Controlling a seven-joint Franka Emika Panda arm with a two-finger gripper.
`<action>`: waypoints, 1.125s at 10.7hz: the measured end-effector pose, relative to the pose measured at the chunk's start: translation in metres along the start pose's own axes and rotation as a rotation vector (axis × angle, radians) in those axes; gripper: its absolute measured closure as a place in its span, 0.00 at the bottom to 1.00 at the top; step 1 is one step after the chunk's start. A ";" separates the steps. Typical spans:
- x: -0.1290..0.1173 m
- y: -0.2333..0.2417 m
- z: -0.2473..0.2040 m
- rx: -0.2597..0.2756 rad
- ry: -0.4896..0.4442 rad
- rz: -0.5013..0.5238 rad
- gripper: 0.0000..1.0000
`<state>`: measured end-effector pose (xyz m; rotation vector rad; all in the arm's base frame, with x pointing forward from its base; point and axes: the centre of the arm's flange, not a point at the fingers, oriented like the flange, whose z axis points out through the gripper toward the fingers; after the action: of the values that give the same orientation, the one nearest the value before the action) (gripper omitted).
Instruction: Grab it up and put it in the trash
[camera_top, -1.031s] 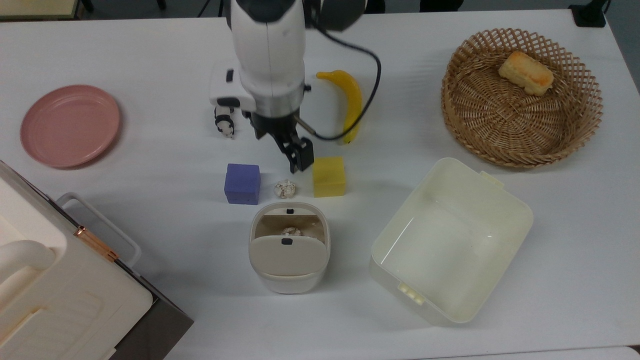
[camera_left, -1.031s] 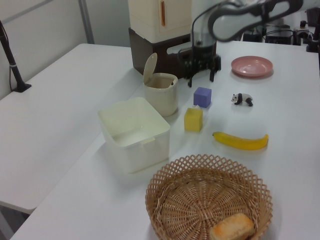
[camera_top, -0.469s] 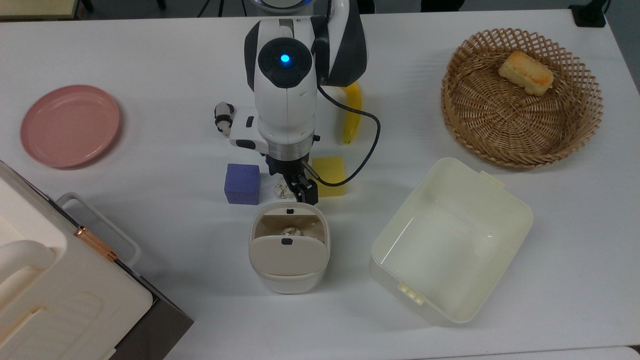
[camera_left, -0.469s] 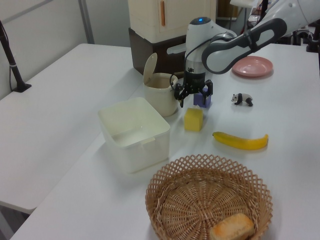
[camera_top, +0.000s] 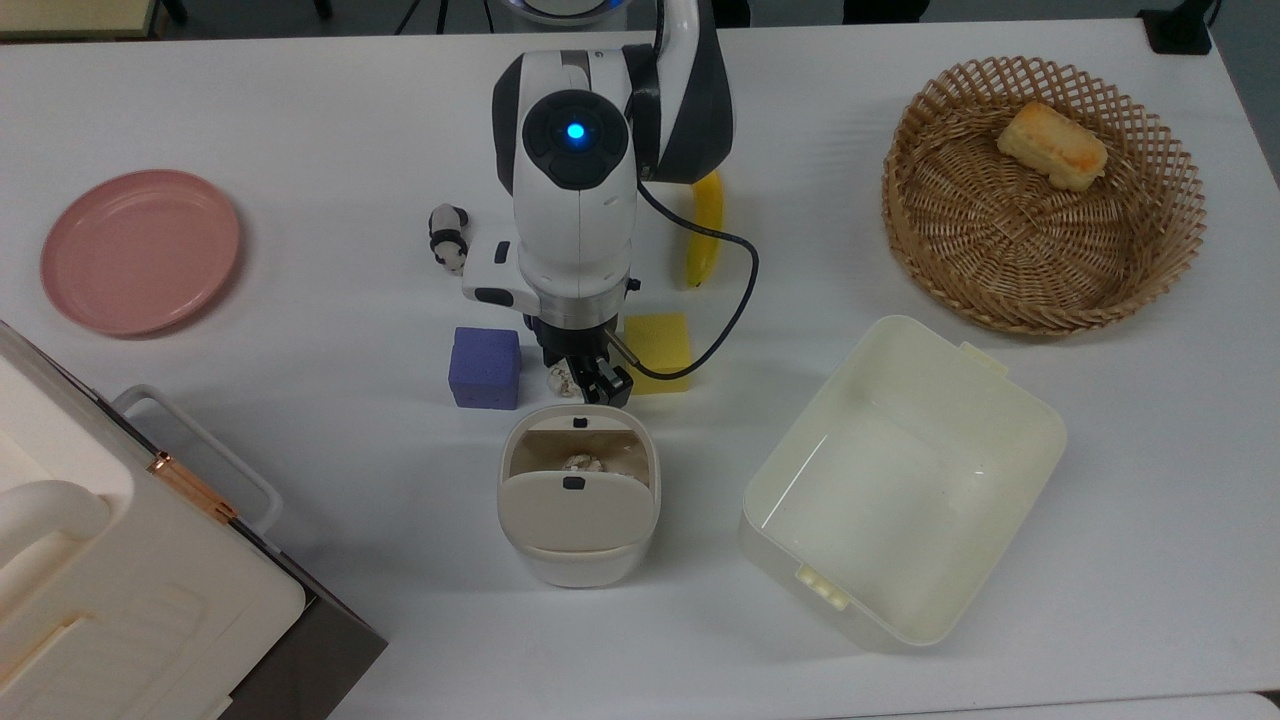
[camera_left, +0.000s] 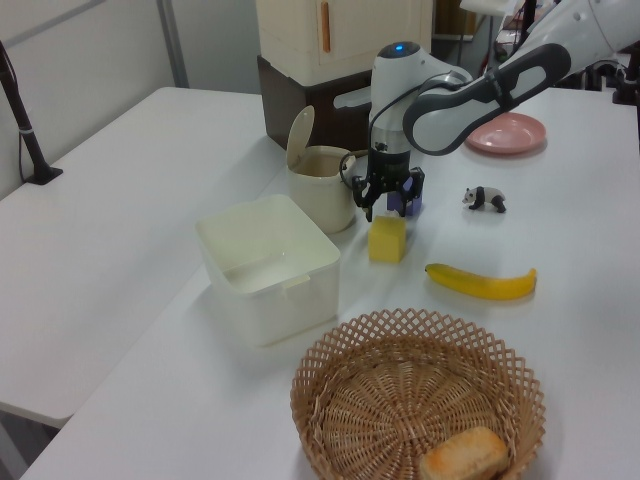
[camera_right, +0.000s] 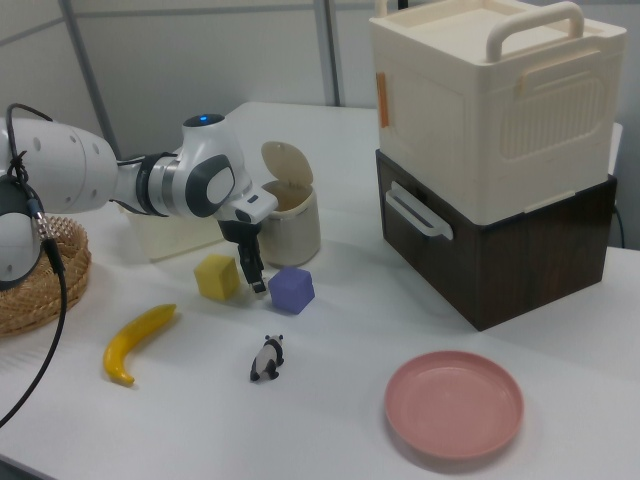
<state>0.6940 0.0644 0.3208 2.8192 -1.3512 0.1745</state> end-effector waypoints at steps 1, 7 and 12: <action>0.000 0.000 0.004 -0.006 -0.001 -0.001 0.29; 0.001 0.002 0.008 -0.011 -0.002 0.001 0.61; 0.004 0.001 -0.006 0.005 0.011 0.001 0.61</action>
<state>0.6953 0.0614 0.3271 2.8174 -1.3515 0.1938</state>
